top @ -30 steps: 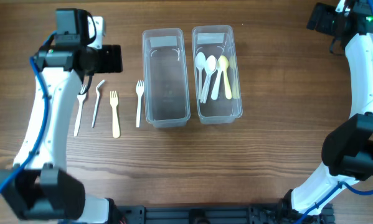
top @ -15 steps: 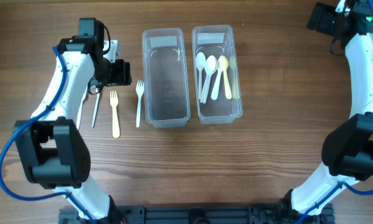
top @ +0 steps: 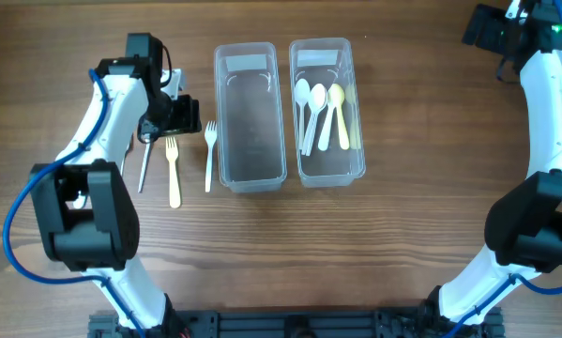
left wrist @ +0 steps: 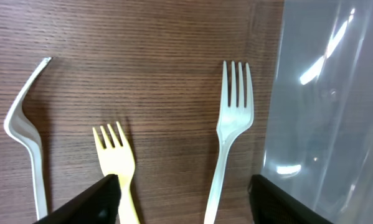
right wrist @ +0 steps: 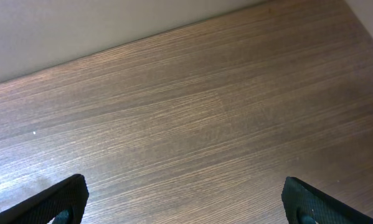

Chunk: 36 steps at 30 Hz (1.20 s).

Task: Pack container
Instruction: 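Move the left gripper over the yellow fork and grasp it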

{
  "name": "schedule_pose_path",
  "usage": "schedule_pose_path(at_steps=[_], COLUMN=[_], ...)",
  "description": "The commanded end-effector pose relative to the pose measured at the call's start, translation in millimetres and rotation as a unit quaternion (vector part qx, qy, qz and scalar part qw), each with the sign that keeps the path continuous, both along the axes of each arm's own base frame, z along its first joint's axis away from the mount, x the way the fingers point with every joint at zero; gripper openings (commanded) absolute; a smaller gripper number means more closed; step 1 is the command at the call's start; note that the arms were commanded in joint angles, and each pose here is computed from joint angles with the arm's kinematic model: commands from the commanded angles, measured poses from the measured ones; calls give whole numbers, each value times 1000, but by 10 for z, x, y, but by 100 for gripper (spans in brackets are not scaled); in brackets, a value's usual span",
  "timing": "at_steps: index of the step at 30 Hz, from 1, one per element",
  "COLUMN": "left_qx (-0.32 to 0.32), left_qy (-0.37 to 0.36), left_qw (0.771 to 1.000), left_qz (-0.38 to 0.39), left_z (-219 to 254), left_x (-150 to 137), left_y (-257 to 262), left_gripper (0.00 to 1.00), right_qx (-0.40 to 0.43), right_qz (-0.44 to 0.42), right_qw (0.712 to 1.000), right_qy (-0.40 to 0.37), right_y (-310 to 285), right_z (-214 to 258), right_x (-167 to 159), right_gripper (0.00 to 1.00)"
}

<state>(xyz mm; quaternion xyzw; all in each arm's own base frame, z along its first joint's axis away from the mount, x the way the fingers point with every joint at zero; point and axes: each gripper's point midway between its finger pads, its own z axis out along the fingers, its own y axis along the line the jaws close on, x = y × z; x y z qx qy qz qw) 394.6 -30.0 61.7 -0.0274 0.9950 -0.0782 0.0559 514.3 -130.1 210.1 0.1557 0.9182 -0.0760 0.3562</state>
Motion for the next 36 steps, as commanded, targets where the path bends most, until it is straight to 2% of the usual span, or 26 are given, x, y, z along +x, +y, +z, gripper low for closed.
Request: schedule_pose_path(at_steps=[1,6,11,17,21,30,36], left_qx=[-12,-19,-16,22,67,68,68], left_qy=[24,45,59,73,72,60,70], left_qw=[1000,999,998,996,993,993,993], left_qz=[2,1,4,48,71,71,69], left_z=[-175,-300,-368,-430,-439,-521,-659], left_x=[-121,-262,-354,-412,-412,-385,-501], left_y=[-37,-59,-45,94,251,256,256], left_gripper=[67,67,61,60,61,65,68], right_qx=[-7,-7,-7,-7,-7,-7,-7], right_qz=[0,0,0,0,0,0,0], right_qw=[1000,1000,1000,1000,1000,1000,1000], right_qy=[-9,-9,-9,-9,-9,-9,-9], right_y=[7,7,8,8,8,8,8], right_z=[86,86,86,86,86,86,86], right_x=[1,1,1,1,1,1,1], right_gripper=[100,100,100,100,100,100,100])
